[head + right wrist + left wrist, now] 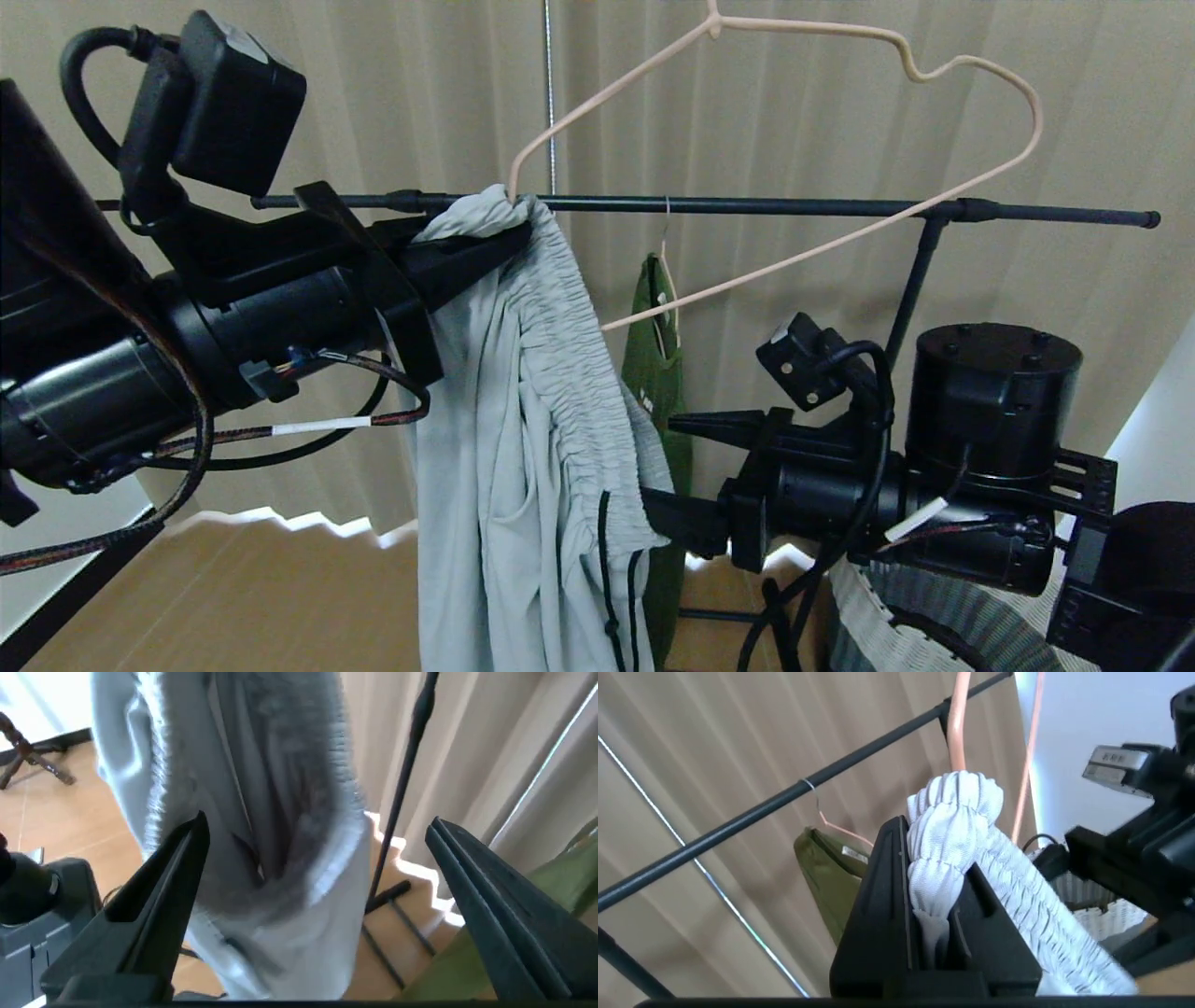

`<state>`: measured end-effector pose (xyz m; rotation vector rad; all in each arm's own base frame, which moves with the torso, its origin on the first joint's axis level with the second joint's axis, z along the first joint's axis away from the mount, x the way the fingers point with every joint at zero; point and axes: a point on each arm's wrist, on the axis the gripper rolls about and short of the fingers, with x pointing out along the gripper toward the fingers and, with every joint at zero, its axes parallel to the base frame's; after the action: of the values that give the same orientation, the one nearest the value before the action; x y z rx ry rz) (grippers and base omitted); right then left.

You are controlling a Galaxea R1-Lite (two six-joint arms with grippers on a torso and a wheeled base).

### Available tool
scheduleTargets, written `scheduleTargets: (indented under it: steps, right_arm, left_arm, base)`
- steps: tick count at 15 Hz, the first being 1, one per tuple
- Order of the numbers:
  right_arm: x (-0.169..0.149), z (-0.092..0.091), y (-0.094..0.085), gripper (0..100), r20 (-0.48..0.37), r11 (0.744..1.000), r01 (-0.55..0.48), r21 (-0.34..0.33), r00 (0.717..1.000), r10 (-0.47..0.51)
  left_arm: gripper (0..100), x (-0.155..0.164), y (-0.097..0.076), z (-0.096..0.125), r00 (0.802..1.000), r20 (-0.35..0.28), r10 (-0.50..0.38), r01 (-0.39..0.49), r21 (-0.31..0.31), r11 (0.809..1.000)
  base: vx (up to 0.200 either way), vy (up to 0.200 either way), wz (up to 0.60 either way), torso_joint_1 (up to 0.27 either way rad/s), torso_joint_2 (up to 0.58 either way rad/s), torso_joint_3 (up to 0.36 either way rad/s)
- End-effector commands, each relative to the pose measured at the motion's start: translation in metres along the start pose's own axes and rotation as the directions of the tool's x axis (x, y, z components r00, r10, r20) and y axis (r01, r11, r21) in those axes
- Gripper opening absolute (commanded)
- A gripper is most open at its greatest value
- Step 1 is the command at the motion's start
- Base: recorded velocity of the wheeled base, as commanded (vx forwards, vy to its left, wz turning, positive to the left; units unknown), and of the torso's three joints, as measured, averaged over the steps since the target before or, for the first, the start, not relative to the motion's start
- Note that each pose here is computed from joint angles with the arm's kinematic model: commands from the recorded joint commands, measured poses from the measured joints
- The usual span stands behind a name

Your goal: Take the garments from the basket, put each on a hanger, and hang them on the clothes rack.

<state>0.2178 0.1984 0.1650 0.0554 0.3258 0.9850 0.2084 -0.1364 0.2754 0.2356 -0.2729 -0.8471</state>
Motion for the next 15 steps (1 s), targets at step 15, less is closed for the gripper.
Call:
scheduleTargets:
  steps: [15]
  right_arm:
    - [-0.058, -0.015, -0.065, 100, -0.088, 0.934, 0.347, 0.083, 0.936, -0.34]
  left_arm:
    - [0, -0.005, 0.007, 0.002, 1.0, 0.001, 0.031, -0.031, 0.014, 0.999]
  base:
    - [0.0, 0.0, 0.0, 0.0, 0.0, 0.0]
